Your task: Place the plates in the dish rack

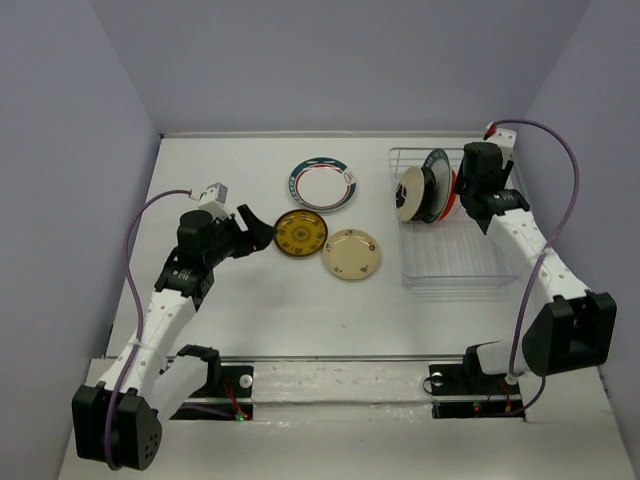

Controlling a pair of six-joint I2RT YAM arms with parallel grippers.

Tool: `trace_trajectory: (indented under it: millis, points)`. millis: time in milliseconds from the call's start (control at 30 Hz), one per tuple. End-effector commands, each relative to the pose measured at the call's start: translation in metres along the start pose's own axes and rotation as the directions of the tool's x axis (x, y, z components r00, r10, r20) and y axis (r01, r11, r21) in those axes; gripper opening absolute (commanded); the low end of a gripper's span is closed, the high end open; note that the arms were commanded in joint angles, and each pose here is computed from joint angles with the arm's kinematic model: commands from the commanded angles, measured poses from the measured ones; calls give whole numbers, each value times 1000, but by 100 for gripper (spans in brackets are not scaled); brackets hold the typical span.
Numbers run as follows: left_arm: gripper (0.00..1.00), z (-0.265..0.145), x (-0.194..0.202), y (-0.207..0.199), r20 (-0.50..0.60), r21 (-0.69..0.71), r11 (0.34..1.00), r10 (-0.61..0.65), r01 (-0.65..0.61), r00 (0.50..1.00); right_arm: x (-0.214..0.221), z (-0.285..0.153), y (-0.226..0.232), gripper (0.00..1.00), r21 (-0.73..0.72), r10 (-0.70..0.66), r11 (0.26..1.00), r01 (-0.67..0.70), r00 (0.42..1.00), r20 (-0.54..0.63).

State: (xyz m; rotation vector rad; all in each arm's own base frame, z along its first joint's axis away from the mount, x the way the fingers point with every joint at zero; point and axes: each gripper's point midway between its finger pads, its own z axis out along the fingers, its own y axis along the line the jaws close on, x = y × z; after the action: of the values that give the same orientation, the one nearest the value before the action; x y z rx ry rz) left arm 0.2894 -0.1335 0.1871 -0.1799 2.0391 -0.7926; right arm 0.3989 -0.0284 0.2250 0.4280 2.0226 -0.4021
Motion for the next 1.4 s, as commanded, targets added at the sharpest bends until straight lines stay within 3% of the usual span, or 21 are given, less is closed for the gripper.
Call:
trace_trajectory:
  millis: [0, 100, 200, 333, 433, 633, 833, 933, 967, 1000, 1033, 1233, 1367]
  points:
    - [81, 16, -6, 7, 87, -62, 995, -67, 73, 994, -27, -36, -12, 58, -41, 90, 995, -87, 992, 86]
    - [78, 26, 6, 3, 93, -91, 992, -83, 91, 992, -35, -56, -1, 58, -171, 153, 976, -134, 983, 98]
    - [74, 49, 12, 24, 114, -200, 973, -90, 112, 989, -35, -96, 37, 58, -470, 222, 866, -169, 973, 61]
    - [71, 71, 19, 50, 119, -306, 944, -94, 127, 988, -28, -135, 67, 59, -676, 255, 714, -180, 967, 12]
    - [66, 85, 25, 64, 117, -350, 928, -97, 132, 988, -10, -150, 80, 59, -741, 237, 646, -182, 971, -31]
    - [60, 118, 39, 75, 61, -365, 924, -102, 117, 993, 10, -160, 94, 59, -798, 210, 574, -185, 975, -75]
    - [46, 135, 46, 83, 42, -383, 917, -105, 112, 994, 25, -161, 106, 58, -818, 184, 543, -190, 977, -105]
    - [31, 141, 47, 89, 47, -404, 908, -105, 115, 993, 26, -166, 114, 58, -833, 176, 522, -186, 978, -108]
    - [31, 142, 47, 91, 47, -410, 905, -105, 115, 993, 26, -165, 115, 58, -832, 174, 522, -187, 978, -110]
    - [23, 144, 47, 93, 49, -420, 900, -104, 116, 993, 27, -168, 118, 58, -838, 170, 513, -183, 979, -110]
    - [7, 145, 48, 95, 52, -426, 897, -104, 116, 993, 29, -168, 122, 58, -840, 161, 511, -181, 980, -113]
    - [6, 120, 34, 94, 130, -437, 888, -98, 146, 987, 48, -177, 147, 59, -872, 81, 466, -148, 989, -124]
    - [6, 87, 14, 73, 212, -370, 911, -108, 182, 971, 57, -192, 175, 71, -913, 11, 389, -127, 991, -133]
